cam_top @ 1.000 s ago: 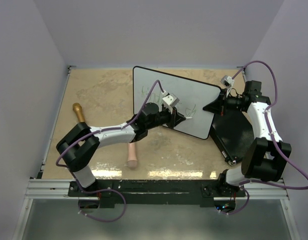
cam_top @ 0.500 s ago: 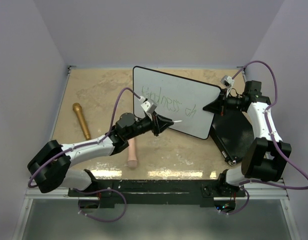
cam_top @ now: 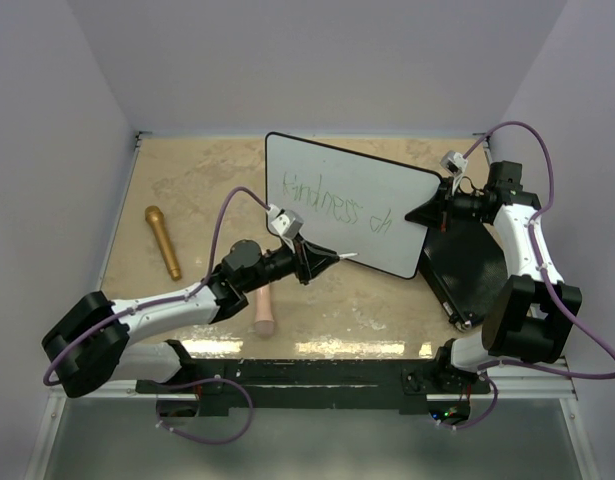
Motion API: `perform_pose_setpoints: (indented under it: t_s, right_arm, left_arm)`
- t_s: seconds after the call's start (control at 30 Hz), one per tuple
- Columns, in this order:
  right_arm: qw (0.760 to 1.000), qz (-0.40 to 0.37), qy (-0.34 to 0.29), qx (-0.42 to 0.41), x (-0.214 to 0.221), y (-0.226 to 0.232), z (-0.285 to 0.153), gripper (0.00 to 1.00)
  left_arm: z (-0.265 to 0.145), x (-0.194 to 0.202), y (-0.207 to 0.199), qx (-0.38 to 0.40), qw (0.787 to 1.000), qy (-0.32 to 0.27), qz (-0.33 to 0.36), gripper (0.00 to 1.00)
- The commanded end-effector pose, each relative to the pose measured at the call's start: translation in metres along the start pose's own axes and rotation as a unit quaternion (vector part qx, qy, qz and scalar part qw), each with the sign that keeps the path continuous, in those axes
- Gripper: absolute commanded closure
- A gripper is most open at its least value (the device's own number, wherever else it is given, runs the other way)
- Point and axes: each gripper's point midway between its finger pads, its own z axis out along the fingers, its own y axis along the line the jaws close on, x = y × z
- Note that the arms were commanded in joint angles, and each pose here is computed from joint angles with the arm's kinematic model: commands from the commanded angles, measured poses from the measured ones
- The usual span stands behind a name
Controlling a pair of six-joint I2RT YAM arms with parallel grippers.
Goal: Write a sentence on the whiteboard
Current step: Write on the whiteboard at the center of the board.
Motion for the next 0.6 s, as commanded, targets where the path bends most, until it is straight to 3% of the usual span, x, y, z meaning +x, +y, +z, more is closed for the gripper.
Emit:
perform_pose_setpoints:
  t_s: [0.0, 0.3, 0.57]
  right_arm:
    - [0.999, -0.032, 0.01, 0.025, -0.002, -0.006, -0.004, 1.0]
    - [0.999, -0.035, 0.01, 0.021, -0.003, -0.004, -0.003, 1.0]
    - [0.999, -0.034, 0.011, 0.02, -0.003, -0.004, -0.002, 1.0]
  left_arm:
    - [0.005, -0.012, -0.01, 0.011, 0.999, -0.032, 0.008, 1.0]
    - [0.033, -0.018, -0.011, 0.015, 0.997, -0.062, 0.033, 1.0]
    - [0.082, -0.012, -0.007, 0.027, 0.997, -0.031, 0.066, 1.0]
